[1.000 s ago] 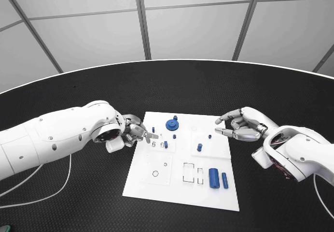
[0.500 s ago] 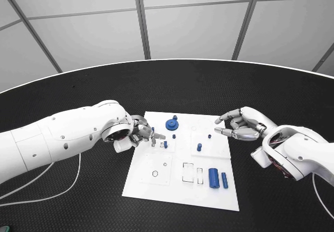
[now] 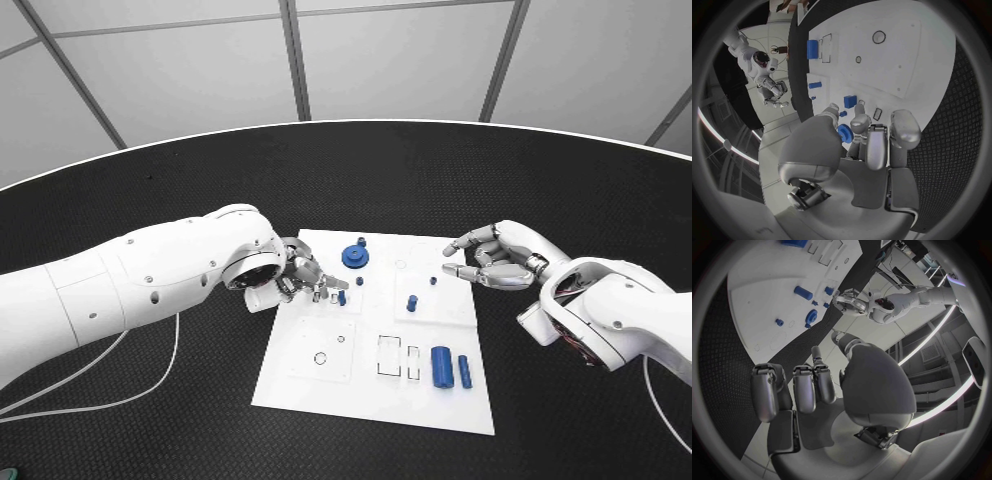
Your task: Assemble the parts on the task board
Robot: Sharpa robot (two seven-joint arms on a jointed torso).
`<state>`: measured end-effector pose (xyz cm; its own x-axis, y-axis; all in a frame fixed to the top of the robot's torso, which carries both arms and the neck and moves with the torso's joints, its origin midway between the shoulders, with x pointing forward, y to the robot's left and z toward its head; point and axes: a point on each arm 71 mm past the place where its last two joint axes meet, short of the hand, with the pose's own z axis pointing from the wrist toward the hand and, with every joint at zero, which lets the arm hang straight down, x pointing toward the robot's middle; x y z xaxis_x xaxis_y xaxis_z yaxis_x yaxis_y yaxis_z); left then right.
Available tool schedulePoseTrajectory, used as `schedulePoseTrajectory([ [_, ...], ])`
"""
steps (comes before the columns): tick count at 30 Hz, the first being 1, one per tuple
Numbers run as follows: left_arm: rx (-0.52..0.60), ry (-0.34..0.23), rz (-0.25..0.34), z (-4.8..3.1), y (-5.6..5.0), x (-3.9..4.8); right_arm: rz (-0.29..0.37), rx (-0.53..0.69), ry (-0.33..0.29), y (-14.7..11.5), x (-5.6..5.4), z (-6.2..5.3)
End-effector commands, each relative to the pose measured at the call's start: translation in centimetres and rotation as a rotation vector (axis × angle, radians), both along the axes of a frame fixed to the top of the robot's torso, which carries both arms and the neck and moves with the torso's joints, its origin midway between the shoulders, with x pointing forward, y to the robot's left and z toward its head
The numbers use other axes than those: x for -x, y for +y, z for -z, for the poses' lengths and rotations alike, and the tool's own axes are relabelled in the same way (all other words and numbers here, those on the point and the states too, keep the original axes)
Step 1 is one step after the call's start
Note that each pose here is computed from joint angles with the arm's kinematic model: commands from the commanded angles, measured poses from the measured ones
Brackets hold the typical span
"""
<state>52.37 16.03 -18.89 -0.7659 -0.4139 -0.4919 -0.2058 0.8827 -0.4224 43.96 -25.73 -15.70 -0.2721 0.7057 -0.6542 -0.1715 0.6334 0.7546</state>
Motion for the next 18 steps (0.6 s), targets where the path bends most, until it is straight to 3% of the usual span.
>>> schedulePoseTrajectory([
  [1, -0.007, 0.002, -0.003, 0.04, -0.2, -0.19, -0.001, 0.000, 0.001, 0.0, 0.0, 0.0],
  [18, -0.025, 0.015, 0.009, 0.20, -1.5, -0.92, 0.003, 0.000, -0.003, 0.1, -0.2, 0.0],
])
